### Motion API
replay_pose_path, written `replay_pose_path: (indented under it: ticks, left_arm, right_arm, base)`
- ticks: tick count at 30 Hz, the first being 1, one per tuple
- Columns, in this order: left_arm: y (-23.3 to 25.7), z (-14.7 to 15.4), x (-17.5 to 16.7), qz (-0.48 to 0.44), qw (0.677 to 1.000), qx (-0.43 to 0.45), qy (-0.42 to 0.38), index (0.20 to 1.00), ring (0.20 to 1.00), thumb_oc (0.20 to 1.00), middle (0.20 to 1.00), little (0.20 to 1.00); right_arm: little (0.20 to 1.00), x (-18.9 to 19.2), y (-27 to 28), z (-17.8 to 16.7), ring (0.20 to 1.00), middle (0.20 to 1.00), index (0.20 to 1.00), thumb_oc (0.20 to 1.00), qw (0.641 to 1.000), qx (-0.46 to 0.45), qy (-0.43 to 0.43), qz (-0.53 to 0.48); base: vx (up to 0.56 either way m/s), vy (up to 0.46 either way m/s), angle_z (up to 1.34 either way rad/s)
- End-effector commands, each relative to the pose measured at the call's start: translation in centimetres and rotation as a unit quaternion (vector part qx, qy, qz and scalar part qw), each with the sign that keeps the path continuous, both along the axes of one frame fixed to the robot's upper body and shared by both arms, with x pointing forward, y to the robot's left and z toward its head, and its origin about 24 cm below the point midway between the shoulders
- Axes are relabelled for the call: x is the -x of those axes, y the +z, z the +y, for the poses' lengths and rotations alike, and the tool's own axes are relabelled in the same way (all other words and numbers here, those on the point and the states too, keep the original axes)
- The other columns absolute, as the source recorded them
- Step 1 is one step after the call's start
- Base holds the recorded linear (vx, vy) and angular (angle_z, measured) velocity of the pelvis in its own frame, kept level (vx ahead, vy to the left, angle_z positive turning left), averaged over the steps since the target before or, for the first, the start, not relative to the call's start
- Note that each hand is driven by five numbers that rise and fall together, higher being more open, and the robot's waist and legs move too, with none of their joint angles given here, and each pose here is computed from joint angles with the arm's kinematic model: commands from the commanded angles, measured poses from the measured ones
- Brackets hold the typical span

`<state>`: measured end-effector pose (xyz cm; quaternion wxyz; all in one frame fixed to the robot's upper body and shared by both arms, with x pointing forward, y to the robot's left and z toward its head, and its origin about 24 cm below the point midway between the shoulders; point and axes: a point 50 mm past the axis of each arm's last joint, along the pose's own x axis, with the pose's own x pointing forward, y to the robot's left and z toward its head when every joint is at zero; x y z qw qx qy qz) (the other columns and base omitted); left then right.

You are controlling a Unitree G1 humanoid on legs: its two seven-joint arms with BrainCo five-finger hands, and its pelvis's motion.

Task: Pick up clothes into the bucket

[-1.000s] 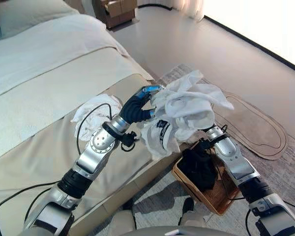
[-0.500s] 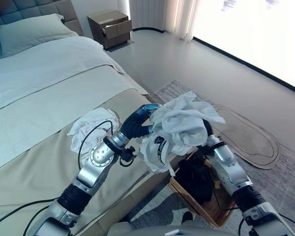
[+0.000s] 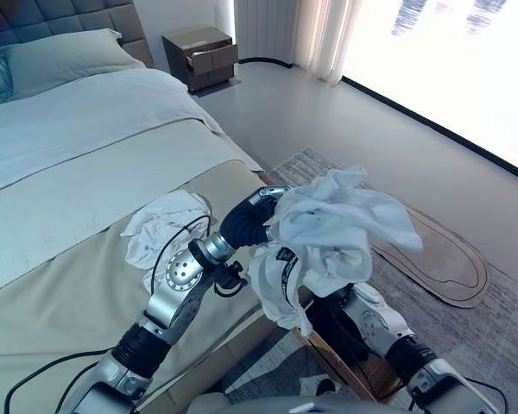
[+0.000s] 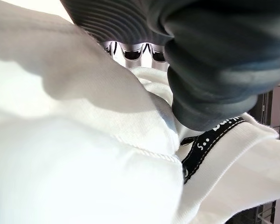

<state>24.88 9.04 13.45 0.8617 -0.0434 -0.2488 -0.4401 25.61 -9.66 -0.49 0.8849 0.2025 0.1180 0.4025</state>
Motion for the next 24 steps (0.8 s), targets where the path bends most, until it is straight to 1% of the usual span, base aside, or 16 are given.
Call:
replay_pose_path:
  ticks: [1,2,4,5,6,12,14,19,22,23,24]
  left_arm:
    - [4.0,-0.4,-0.2,-0.080,0.995,0.050,-0.018,0.200,0.200,0.200,0.200,0.200]
    - [4.0,-0.4,-0.2,-0.080,0.995,0.050,-0.018,0.200,0.200,0.200,0.200,0.200]
    - [4.1,-0.6,-0.1,-0.081,0.995,0.054,-0.026,0.200,0.200,0.200,0.200,0.200]
    - [4.1,-0.5,-0.1,-0.080,0.995,0.055,-0.027,0.200,0.200,0.200,0.200,0.200]
    - [4.1,-0.5,-0.1,-0.080,0.995,0.054,-0.026,0.200,0.200,0.200,0.200,0.200]
    - [3.9,0.1,-0.5,-0.077,0.996,0.053,-0.012,0.200,0.200,0.200,0.200,0.200]
    - [3.5,0.6,-0.8,-0.069,0.996,0.052,0.005,0.200,0.200,0.200,0.200,0.200]
    - [3.1,2.4,-1.2,-0.066,0.995,0.048,0.056,0.200,0.200,0.200,0.200,0.200]
    - [2.5,3.6,-1.5,-0.059,0.993,0.047,0.094,0.200,0.200,0.200,0.200,0.200]
    - [2.2,4.4,-1.7,-0.052,0.991,0.049,0.117,0.200,0.200,0.200,0.200,0.200]
    - [2.1,4.4,-1.7,-0.052,0.991,0.049,0.117,0.200,0.200,0.200,0.200,0.200]
  right_arm:
    - [1.000,-1.3,2.9,3.3,1.000,1.000,1.000,1.000,0.995,-0.036,0.072,-0.056]
    - [1.000,-1.3,2.9,3.3,1.000,1.000,1.000,1.000,0.995,-0.036,0.072,-0.056]
    - [1.000,-1.0,3.5,4.4,1.000,1.000,1.000,1.000,0.992,-0.054,0.102,-0.058]
    - [0.771,-0.8,3.6,4.8,0.771,0.771,0.771,0.771,0.990,-0.063,0.114,-0.056]
    - [0.200,-0.6,3.7,4.9,0.200,0.200,0.200,0.200,0.989,-0.067,0.119,-0.053]
    - [0.200,-0.5,3.5,4.6,0.200,0.200,0.200,0.200,0.989,-0.077,0.120,-0.043]
    - [0.200,-0.4,2.9,3.7,0.200,0.200,0.200,0.200,0.991,-0.075,0.106,-0.030]
    - [0.200,0.1,2.0,1.2,0.200,0.200,0.200,0.200,0.993,-0.106,0.044,-0.005]
    - [0.200,0.3,1.3,-0.3,0.200,0.200,0.200,0.200,0.991,-0.134,-0.010,0.014]
    - [0.200,0.5,1.1,-1.2,0.200,0.200,0.200,0.200,0.988,-0.145,-0.038,0.019]
    - [0.200,0.5,1.0,-1.2,0.200,0.200,0.200,0.200,0.988,-0.145,-0.038,0.019]
  base:
    - [0.00,0.000,0.00]
    - [0.00,0.000,0.00]
    - [0.00,0.000,0.00]
    - [0.00,0.000,0.00]
    - [0.00,0.000,0.00]
    - [0.00,0.000,0.00]
    - [0.00,0.000,0.00]
    - [0.00,0.000,0.00]
    - [0.00,0.000,0.00]
    - [0.00,0.000,0.00]
    - [0.00,0.000,0.00]
